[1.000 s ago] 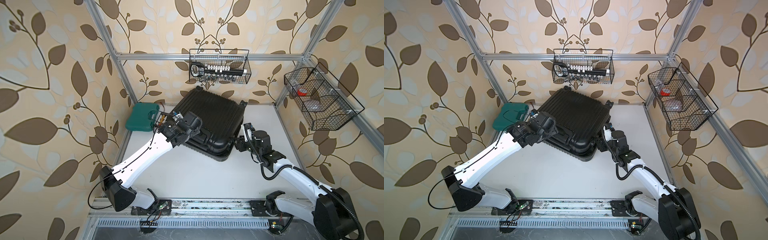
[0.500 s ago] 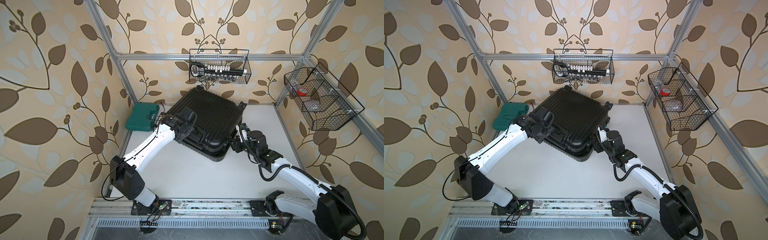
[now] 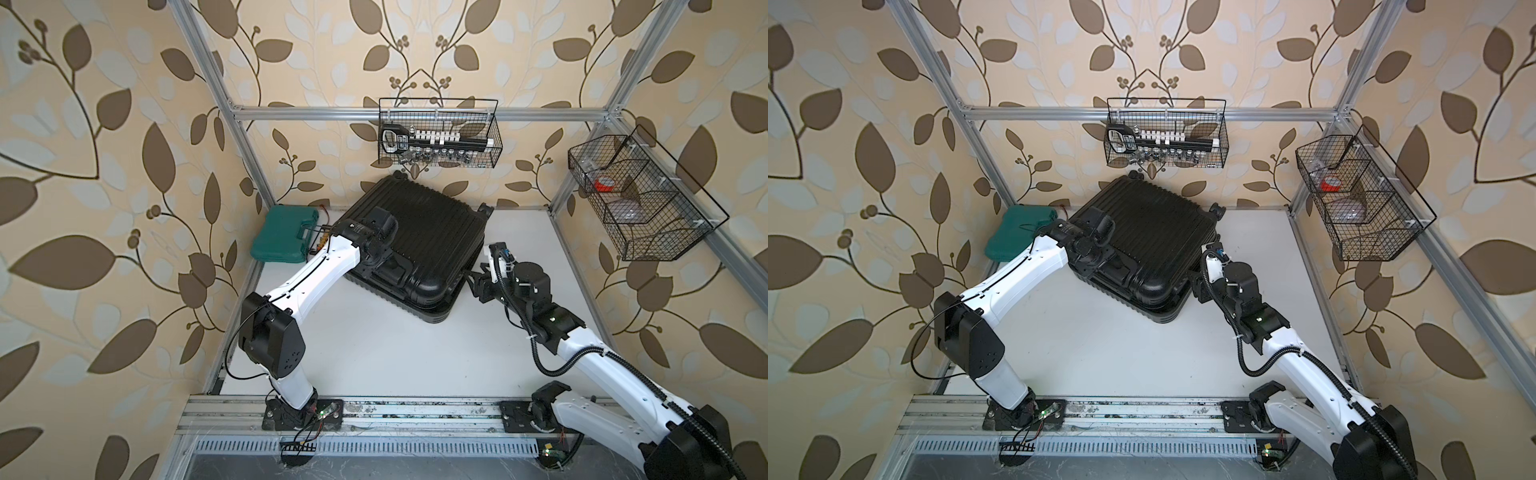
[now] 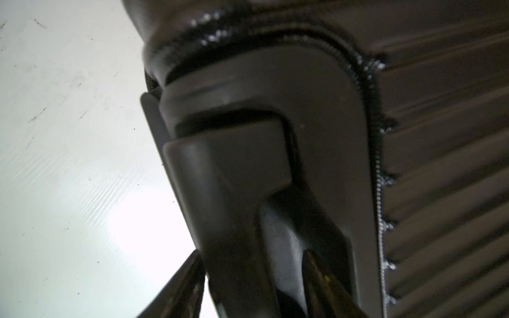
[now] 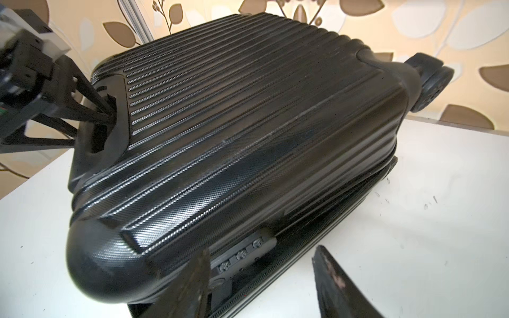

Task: Close the suitcase zippers
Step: Adjust the suitcase at the center of the board.

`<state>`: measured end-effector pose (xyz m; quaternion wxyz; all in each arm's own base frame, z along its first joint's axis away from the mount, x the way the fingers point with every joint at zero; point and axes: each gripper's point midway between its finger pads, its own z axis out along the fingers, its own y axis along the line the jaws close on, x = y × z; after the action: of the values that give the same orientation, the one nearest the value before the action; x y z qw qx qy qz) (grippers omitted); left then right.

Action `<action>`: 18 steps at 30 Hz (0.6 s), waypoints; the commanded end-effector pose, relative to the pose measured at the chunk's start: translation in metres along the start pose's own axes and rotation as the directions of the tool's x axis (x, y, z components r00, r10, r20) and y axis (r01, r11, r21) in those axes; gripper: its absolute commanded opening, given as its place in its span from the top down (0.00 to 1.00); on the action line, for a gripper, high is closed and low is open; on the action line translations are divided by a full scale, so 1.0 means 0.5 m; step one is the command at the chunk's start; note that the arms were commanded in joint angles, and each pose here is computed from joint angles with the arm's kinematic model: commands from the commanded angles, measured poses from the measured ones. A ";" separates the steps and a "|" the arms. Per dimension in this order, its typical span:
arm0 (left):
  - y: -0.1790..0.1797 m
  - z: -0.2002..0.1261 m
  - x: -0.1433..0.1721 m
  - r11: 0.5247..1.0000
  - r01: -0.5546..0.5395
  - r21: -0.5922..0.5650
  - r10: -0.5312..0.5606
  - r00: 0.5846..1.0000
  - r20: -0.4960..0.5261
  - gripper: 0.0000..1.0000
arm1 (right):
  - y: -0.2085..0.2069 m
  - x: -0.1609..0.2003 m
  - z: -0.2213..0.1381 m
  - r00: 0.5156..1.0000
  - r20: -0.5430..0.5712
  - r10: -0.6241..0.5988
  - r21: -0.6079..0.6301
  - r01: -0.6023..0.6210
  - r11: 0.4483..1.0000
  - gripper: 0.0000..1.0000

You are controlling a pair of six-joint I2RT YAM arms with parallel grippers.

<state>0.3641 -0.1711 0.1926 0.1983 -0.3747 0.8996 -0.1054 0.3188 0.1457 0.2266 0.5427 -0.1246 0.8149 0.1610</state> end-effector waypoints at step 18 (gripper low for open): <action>-0.005 0.013 -0.032 0.992 -0.110 -0.055 0.106 0.992 -0.064 0.68 | -0.028 -0.061 -0.075 0.996 0.080 -0.027 0.104 0.019 0.994 0.40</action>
<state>0.3706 -0.1667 0.1824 0.1490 -0.3808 0.9091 -0.0801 0.3057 0.1255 0.2462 0.5657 -0.1031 0.8072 0.1337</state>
